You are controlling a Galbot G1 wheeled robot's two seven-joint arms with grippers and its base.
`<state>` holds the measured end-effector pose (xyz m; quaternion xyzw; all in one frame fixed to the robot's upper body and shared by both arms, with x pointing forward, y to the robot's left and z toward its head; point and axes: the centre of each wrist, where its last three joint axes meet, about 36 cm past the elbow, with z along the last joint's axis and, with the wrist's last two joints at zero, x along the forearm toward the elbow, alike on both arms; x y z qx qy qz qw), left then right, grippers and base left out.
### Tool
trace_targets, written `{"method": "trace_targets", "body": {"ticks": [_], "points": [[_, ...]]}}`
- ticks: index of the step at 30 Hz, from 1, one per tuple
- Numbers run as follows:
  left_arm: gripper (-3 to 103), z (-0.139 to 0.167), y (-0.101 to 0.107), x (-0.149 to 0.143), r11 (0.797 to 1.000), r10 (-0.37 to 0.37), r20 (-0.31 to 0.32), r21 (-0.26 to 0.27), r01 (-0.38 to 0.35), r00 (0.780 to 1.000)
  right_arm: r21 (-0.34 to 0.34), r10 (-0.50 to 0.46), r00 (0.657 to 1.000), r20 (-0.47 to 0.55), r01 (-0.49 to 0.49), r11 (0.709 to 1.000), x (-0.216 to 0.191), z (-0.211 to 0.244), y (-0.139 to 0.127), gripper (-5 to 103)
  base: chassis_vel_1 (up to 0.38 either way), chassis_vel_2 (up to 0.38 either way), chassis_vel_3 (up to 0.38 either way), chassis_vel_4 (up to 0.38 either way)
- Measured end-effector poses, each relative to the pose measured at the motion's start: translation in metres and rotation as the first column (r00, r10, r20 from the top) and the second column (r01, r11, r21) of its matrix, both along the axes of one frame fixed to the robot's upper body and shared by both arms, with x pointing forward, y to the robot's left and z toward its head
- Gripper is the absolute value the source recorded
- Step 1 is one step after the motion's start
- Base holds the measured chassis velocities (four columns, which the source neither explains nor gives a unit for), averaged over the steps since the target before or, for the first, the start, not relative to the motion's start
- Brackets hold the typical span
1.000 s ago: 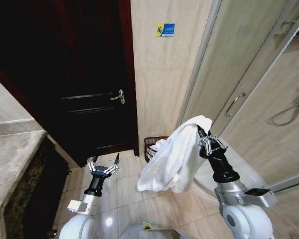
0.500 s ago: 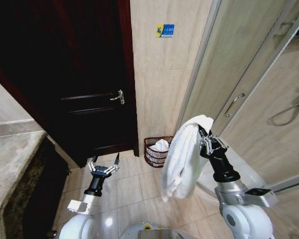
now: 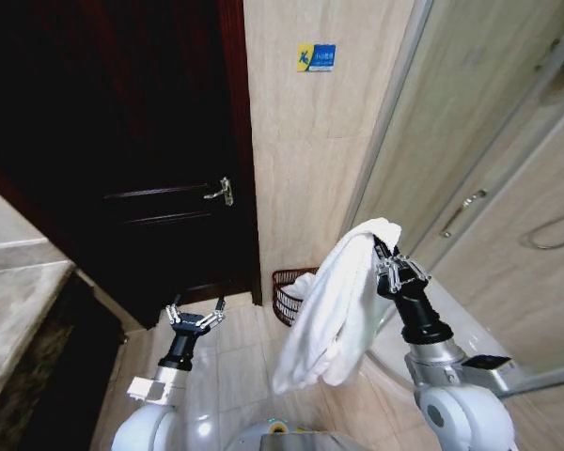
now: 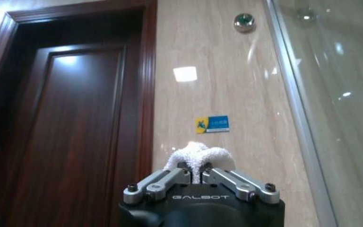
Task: Discard the used towel into the hamper.
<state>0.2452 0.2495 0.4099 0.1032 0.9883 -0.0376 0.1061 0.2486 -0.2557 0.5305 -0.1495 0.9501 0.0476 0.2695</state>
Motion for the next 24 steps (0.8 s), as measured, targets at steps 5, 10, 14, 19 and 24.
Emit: {"method": "trace_targets", "body": {"ticks": [5,10,14,19,24], "points": [[100,0.0,0.0,0.0,1.0,0.0,0.0,0.0,0.0,1.0,-0.007,0.0,1.0,0.015,0.0,1.0,0.003,0.002,-0.001,4,-0.206,0.206,0.179,-0.188],[100,0.0,0.0,0.0,1.0,0.0,0.0,0.0,0.0,1.0,-0.03,0.028,0.998,0.048,-0.027,0.999,0.012,0.012,-0.004,4,-0.077,0.091,0.033,0.002],[100,0.0,0.0,0.0,1.0,0.0,0.0,0.0,0.0,1.0,-0.063,0.063,0.995,0.076,-0.058,0.996,0.02,0.022,-0.007,4,0.026,-0.06,-0.027,0.039],[100,0.0,0.0,0.0,1.0,0.0,0.0,0.0,0.0,1.0,-0.091,0.088,0.991,0.097,-0.079,0.993,0.03,0.031,-0.013,4,0.026,-0.036,-0.034,0.032],[100,0.0,0.0,0.0,1.0,0.0,0.0,0.0,0.0,1.0,-0.099,0.082,0.992,0.099,-0.072,0.992,0.037,0.032,-0.02,4,0.0,0.0,0.0,0.0]]}}
